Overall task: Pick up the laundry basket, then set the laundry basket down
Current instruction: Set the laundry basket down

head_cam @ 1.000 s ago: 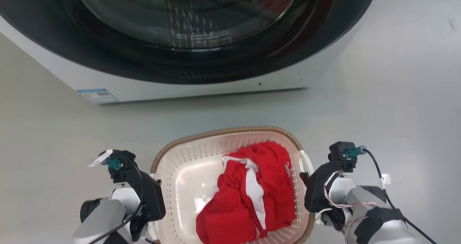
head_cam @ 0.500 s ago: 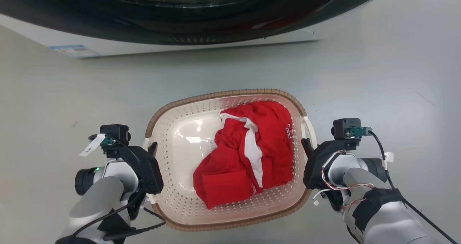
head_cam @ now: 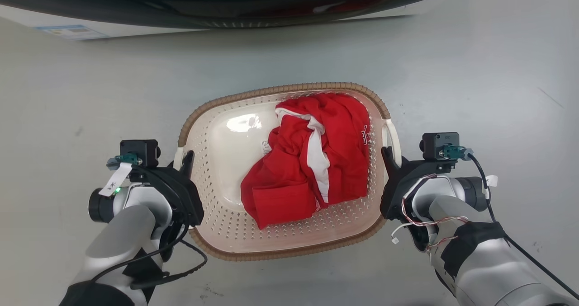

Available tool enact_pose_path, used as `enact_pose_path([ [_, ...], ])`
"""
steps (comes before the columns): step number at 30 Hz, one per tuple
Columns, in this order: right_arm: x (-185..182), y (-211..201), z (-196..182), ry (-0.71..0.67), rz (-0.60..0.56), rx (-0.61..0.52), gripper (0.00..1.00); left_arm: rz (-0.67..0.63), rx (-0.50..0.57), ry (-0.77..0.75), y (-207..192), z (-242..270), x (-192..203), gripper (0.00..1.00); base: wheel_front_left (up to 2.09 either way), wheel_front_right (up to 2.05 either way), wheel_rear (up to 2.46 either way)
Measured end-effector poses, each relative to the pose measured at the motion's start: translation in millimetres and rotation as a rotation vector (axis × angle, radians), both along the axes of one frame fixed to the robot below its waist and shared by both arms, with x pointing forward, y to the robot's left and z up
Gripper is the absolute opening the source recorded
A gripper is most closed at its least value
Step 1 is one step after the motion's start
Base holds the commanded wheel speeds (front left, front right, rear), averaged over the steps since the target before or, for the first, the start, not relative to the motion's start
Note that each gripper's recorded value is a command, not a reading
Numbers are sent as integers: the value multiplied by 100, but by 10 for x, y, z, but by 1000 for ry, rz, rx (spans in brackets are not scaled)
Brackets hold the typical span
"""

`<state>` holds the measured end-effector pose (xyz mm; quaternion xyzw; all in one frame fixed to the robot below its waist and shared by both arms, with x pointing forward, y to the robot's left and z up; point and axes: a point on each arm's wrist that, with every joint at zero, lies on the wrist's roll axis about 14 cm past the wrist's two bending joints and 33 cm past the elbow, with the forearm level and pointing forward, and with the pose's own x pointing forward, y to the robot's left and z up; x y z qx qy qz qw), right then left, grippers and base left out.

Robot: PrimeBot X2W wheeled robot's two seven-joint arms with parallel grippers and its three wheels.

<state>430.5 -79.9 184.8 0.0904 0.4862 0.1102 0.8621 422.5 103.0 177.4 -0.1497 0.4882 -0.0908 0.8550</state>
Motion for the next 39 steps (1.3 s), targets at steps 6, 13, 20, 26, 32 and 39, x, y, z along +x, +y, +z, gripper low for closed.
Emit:
enact_pose_path([
  [6, -24, 5, -75, 0, -3, 0, 0, -7, 9, -11, 6, -70, 10, 0, 0, 0, 0],
  [13, -49, -11, -107, 9, -17, 3, 0, -22, 10, -17, -24, -92, 24, 0, 0, 0, 0],
  [20, -76, 1, -120, 15, -3, 8, 66, -42, 12, -14, -42, -103, 8, 5, 0, 0, 0],
  [26, -68, 63, -85, 6, 22, 37, 100, -58, 12, -21, -64, -73, 15, 100, 0, 0, 0],
  [32, -58, 86, -4, -10, 34, 44, 100, -38, 9, -28, -50, 11, 9, 100, 0, 0, 0],
  [39, -98, 44, 124, -32, 40, 30, 100, -23, 20, -23, 12, 110, -154, 100, 0, 0, 0],
])
